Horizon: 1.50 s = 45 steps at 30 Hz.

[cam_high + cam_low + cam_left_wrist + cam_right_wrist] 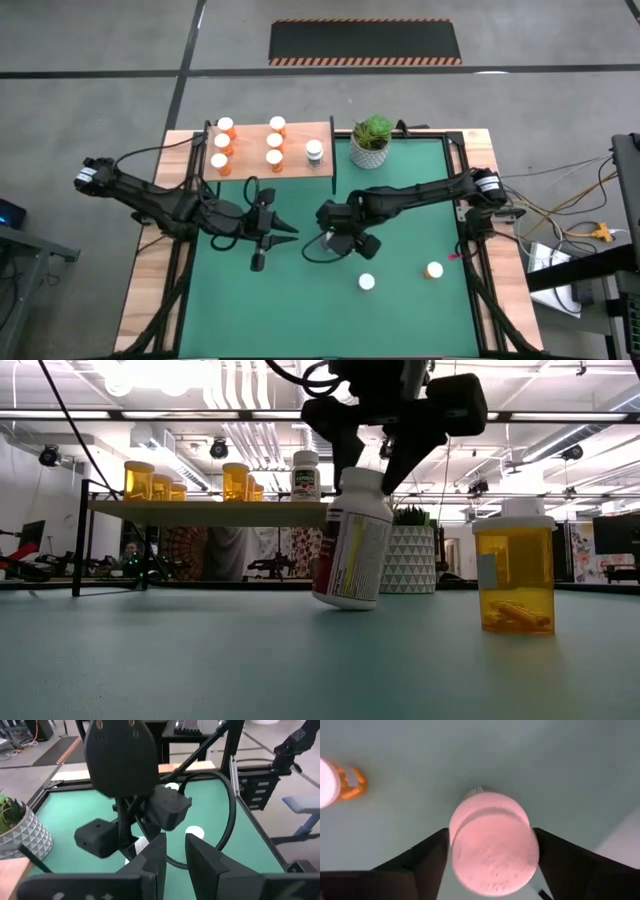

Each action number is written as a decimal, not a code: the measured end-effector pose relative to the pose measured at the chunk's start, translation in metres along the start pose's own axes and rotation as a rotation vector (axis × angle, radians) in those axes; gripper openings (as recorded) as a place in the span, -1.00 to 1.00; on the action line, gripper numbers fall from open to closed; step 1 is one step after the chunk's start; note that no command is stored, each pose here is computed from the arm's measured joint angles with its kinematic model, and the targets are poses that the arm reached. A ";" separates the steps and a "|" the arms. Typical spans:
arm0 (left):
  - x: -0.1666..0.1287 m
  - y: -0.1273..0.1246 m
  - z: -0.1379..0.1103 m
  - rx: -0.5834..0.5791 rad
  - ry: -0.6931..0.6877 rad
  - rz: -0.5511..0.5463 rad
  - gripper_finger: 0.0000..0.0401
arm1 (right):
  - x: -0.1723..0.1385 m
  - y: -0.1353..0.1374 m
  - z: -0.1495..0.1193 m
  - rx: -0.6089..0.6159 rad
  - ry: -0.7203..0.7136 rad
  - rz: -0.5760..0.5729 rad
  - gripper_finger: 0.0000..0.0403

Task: Pick and place medicine bottles onto shelf by color
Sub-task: Put the large white pill bottle on the shelf

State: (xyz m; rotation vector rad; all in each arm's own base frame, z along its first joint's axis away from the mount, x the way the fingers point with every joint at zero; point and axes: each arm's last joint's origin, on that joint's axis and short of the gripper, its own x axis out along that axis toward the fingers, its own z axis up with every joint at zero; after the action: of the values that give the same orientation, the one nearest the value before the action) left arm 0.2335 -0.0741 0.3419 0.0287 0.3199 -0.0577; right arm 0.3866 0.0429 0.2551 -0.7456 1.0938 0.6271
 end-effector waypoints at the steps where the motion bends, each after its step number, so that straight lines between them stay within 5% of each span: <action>1: 0.000 0.000 0.000 0.002 0.005 0.001 -0.73 | 0.000 -0.001 0.000 0.010 -0.001 -0.002 0.38; 6: 0.000 0.000 -0.001 0.009 0.006 0.001 -0.73 | -0.006 -0.004 0.002 0.019 0.024 -0.034 0.60; 13: 0.012 -0.002 -0.022 -0.012 0.052 0.005 -0.73 | -0.043 -0.001 0.004 0.225 0.051 -0.018 0.55; 20: 0.037 -0.005 -0.076 -0.053 -0.005 0.012 -0.73 | -0.059 0.038 0.007 0.355 -0.041 -0.041 0.06; 29: 0.069 0.007 -0.128 -0.066 -0.026 0.238 -0.73 | -0.017 0.086 0.004 0.416 -0.424 -0.226 -0.89; 34: 0.095 0.017 -0.147 -0.054 0.056 0.296 -0.73 | 0.011 0.093 -0.008 0.470 -0.520 -0.353 -0.94; 45: 0.130 0.049 -0.163 -0.113 0.062 0.416 -0.73 | 0.034 0.097 -0.028 0.568 -0.465 -0.469 -0.95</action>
State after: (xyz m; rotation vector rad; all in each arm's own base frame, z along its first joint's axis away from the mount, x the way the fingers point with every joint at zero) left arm 0.3082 -0.0259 0.1475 -0.0151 0.3734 0.3747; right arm 0.3081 0.0824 0.1947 -0.3115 0.5839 0.0614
